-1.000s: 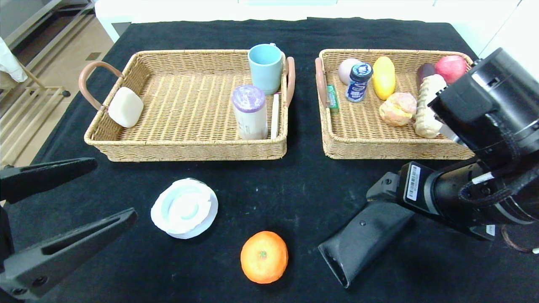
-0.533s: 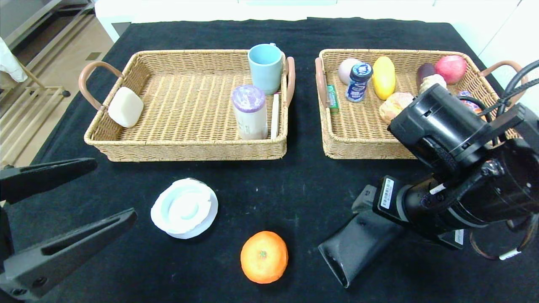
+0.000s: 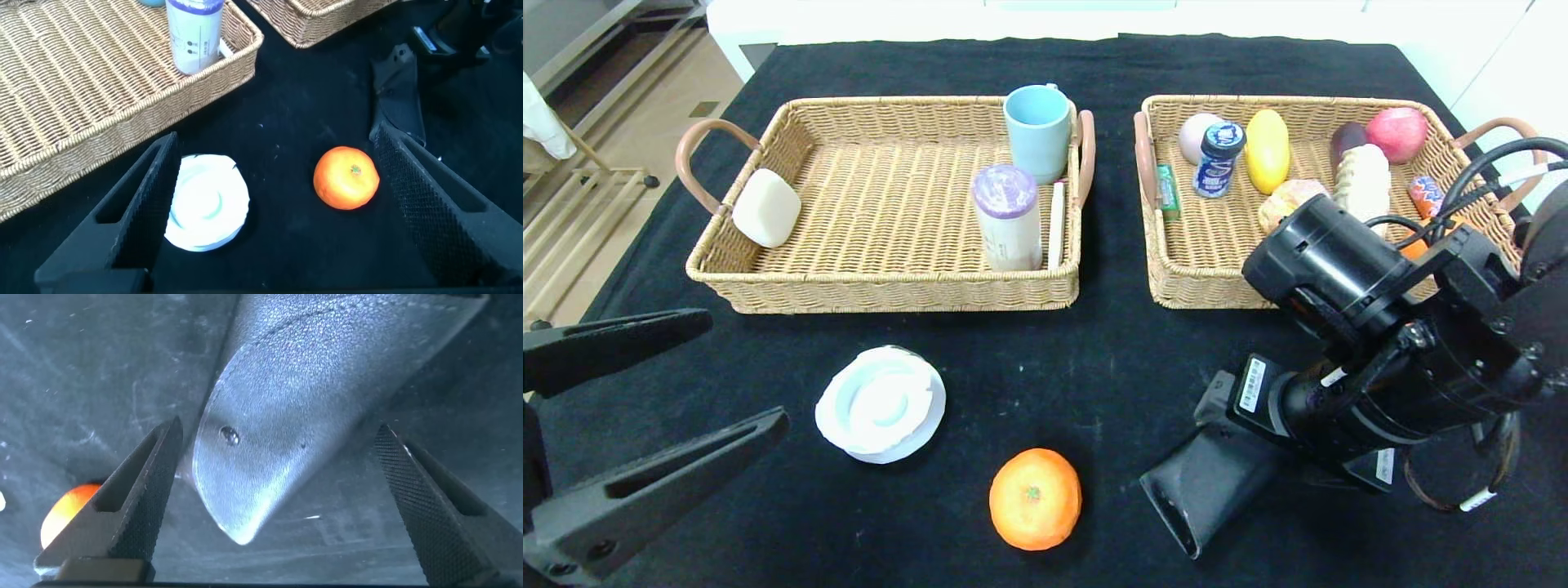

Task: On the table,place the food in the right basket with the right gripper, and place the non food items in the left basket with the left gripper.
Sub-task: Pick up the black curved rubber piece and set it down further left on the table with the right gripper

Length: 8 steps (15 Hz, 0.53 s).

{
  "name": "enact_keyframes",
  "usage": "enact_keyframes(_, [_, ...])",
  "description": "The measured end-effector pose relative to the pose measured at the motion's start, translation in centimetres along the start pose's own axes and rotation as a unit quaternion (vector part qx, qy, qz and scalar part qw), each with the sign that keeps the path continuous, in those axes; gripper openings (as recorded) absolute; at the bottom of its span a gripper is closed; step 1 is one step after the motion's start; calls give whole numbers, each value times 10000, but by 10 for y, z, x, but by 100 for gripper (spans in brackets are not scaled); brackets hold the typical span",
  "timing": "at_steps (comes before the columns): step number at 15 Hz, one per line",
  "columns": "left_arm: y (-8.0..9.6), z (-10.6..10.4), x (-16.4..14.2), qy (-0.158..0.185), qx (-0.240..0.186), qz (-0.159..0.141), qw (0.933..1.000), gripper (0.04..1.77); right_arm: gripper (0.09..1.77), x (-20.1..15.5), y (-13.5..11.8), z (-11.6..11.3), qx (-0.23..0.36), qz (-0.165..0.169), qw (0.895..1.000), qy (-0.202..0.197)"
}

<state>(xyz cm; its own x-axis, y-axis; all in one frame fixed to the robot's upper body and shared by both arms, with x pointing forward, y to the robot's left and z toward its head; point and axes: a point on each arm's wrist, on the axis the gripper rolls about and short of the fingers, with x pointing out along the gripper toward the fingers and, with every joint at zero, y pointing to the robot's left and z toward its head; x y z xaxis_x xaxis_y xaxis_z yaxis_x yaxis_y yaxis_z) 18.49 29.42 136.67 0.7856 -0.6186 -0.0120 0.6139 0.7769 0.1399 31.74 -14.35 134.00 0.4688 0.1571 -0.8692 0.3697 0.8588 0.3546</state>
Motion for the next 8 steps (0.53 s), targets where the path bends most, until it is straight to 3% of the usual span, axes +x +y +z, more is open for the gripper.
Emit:
enact_keyframes(2, [0, 0, 0, 3, -1, 2, 10000, 172, 171, 2, 1, 1, 12, -23, 10000, 5])
enact_keyframes(5, [0, 0, 0, 5, -2, -1, 10000, 172, 120, 4, 1, 2, 28, -47, 10000, 5])
enact_keyframes(8, [0, 0, 0, 6, 0, -4, 10000, 172, 89, 4, 1, 1, 17, -42, 10000, 19])
